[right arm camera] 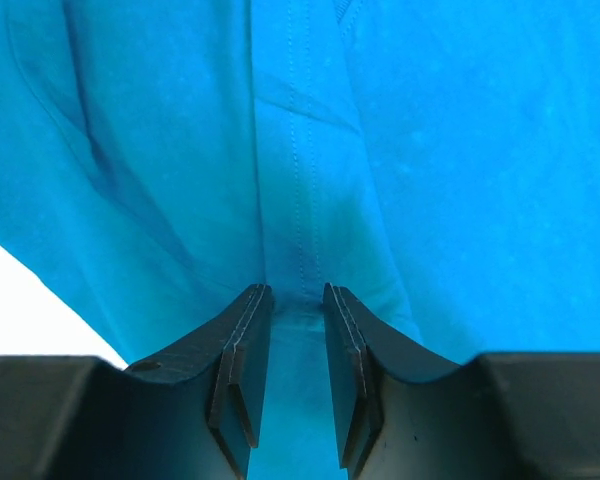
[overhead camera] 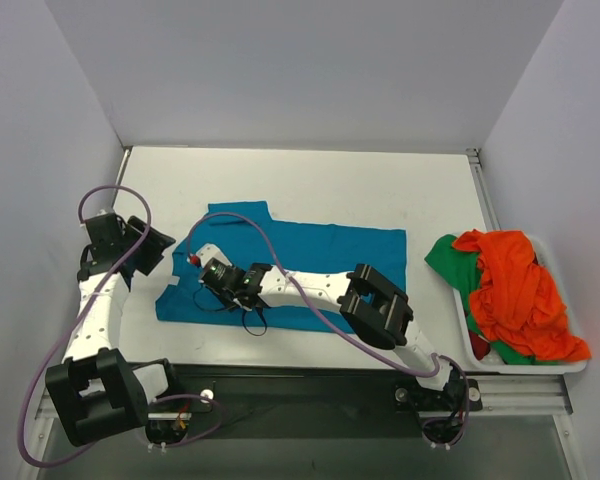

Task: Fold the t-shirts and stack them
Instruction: Fold the flattened tshirt in 1/3 of the way

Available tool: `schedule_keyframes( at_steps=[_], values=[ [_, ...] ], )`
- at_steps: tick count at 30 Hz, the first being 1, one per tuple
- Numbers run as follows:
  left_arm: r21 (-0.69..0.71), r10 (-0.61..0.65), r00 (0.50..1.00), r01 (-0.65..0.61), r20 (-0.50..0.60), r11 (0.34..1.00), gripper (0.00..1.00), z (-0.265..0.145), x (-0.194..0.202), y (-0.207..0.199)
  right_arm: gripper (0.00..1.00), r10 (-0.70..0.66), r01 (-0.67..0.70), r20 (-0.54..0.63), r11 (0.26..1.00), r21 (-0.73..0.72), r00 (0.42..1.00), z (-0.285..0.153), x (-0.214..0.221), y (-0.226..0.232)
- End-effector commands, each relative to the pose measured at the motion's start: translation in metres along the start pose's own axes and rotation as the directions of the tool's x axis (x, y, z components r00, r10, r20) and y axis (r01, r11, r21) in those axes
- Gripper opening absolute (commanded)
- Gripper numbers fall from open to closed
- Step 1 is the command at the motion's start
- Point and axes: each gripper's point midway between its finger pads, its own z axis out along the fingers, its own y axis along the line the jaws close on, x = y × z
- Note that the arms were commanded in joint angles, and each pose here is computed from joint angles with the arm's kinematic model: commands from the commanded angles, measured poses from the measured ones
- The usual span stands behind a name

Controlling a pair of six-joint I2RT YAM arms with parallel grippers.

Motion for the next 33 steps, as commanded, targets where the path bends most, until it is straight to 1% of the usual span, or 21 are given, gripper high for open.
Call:
schedule_keyframes(
  at_steps=[1,10,15,18,19,22,25,28,33],
  values=[
    [0.044,0.021,1.000,-0.022,0.013,0.999,0.64,0.001,-0.005,-0.007,0.29,-0.038,0.039,-0.025,0.998,0.043,0.999,-0.004,0.003,-0.013],
    [0.054,0.018,1.000,-0.018,-0.002,0.998,0.64,0.006,-0.002,-0.007,0.33,-0.063,0.065,-0.061,0.998,0.027,0.996,0.000,0.010,-0.012],
    [0.057,0.016,1.000,-0.016,-0.005,0.998,0.64,0.006,-0.002,-0.008,0.33,-0.055,0.056,-0.057,0.998,0.022,0.997,0.000,0.006,-0.013],
    [0.055,0.014,1.000,-0.014,-0.009,0.998,0.64,0.007,-0.002,-0.007,0.24,-0.035,0.036,-0.051,0.999,0.017,0.998,-0.001,0.002,-0.016],
    [0.056,0.016,1.000,-0.015,-0.009,0.998,0.64,0.007,-0.002,-0.007,0.18,-0.025,0.025,-0.047,1.000,0.017,0.999,-0.001,-0.001,-0.019],
    [0.061,0.013,1.000,-0.013,-0.011,0.998,0.64,0.008,-0.002,-0.008,0.08,-0.001,0.002,-0.036,1.000,0.010,0.999,-0.004,-0.007,-0.023],
    [0.065,0.012,1.000,-0.011,-0.013,0.998,0.64,0.008,-0.002,-0.009,0.03,0.034,-0.034,-0.027,0.999,0.002,0.999,-0.005,-0.015,-0.031],
    [0.071,0.009,1.000,-0.008,-0.020,0.997,0.64,0.010,-0.001,-0.010,0.00,0.073,-0.073,-0.014,0.997,0.001,0.997,-0.007,-0.023,-0.041],
    [0.089,-0.001,1.000,0.003,-0.027,0.996,0.64,0.015,0.000,-0.013,0.00,0.128,-0.128,0.009,0.992,0.007,0.992,-0.009,-0.037,-0.059]
  ],
)
